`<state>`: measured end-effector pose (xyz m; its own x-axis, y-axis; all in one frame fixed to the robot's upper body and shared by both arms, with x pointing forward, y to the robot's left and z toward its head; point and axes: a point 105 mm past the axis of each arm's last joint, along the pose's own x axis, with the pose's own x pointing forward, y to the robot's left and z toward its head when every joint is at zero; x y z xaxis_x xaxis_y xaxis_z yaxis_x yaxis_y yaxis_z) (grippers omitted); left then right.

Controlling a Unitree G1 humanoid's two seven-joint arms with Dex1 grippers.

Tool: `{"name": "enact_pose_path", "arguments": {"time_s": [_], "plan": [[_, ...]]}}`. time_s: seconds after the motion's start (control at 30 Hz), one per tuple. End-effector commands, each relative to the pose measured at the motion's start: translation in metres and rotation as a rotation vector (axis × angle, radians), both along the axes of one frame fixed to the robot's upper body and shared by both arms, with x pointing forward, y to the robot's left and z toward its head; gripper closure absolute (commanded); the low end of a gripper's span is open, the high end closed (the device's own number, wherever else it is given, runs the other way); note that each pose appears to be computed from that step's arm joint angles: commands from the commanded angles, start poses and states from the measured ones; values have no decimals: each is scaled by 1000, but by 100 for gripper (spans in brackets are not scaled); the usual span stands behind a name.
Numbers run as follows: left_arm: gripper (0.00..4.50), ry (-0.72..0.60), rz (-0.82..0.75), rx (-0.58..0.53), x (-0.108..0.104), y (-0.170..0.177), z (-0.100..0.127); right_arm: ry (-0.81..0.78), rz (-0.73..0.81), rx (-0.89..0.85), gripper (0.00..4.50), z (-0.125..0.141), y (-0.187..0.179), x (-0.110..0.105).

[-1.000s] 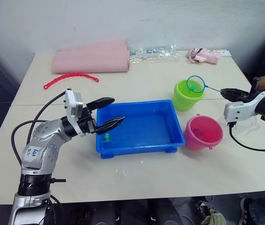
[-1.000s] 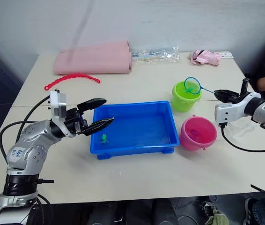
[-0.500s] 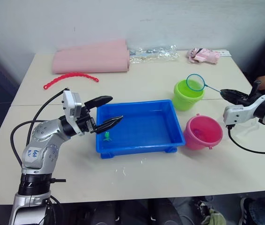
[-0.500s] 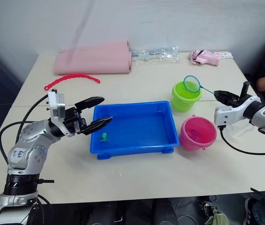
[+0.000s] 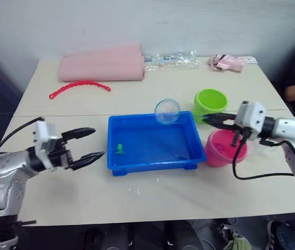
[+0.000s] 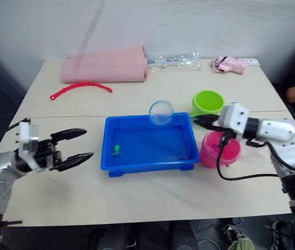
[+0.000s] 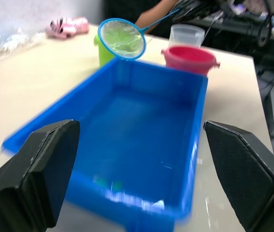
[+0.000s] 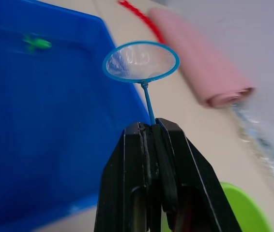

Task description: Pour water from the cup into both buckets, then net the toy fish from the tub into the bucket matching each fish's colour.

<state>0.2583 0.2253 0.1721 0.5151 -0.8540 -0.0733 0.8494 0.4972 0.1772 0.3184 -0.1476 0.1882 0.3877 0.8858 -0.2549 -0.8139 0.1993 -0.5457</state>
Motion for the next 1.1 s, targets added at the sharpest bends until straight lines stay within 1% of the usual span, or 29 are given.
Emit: {"name": "enact_pose_path", "arguments": {"time_s": [0.03,0.1,0.23,0.33,0.53,0.67,0.8,1.1], "plan": [[5,-18,-1,59,-8,9,4,74,35,-56,450,-11,20,-5],[5,-12,7,74,-10,11,4,110,24,-101,450,-22,26,-2],[5,-13,19,78,-12,11,6,125,-41,-157,450,-41,42,17],[5,-15,20,71,-12,8,7,136,-59,-181,450,-52,50,26],[5,-7,22,84,-10,5,4,168,-56,-128,450,-65,80,34],[5,-5,25,85,-10,6,4,171,-49,-43,450,-64,99,35],[5,-8,23,71,-11,5,5,183,-36,9,450,-62,105,33],[5,-21,12,55,-10,0,11,209,-35,98,450,-47,83,21]]}}
